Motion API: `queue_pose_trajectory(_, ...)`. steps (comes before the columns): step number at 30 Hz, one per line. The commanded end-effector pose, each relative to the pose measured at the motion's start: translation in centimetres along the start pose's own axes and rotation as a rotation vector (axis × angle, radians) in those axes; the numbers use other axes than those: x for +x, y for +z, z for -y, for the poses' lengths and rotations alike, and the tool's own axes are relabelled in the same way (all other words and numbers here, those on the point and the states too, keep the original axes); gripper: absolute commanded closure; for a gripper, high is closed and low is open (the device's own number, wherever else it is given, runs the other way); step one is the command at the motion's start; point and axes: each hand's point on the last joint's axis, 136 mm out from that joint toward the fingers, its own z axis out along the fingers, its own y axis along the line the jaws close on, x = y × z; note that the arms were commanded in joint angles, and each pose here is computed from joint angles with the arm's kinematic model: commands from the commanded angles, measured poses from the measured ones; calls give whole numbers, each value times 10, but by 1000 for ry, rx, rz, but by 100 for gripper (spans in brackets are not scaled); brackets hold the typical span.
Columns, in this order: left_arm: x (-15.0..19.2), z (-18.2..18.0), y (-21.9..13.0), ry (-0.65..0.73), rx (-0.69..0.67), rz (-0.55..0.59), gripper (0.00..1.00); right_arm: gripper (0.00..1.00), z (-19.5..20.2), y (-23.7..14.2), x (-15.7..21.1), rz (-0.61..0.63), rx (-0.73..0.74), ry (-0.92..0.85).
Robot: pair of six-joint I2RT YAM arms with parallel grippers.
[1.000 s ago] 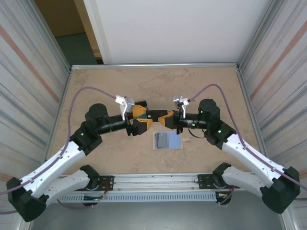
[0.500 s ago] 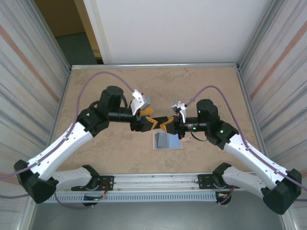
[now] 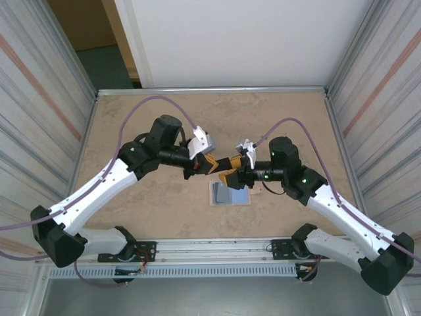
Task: Take the credit cards out of the card holder
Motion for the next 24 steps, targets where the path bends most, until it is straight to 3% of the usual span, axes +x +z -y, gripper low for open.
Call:
queue_pose_trajectory(1,19,-37,-11,119,-190,-66,100,40,3,-10,-16,50,71,-23)
queue_pose_trajectory(3,30,-56,-15,153,-246,-96,100,0,11,-12,-17,59,118,-4)
queue_pose_trajectory(14,82,-159,-28,230,-388,-228,100,1,57,-36,-28,138,431,91)
queue_pose_trajectory(24,106,-206,-18,180,-341,-175,100,1,69,-50,-29,200,523,113)
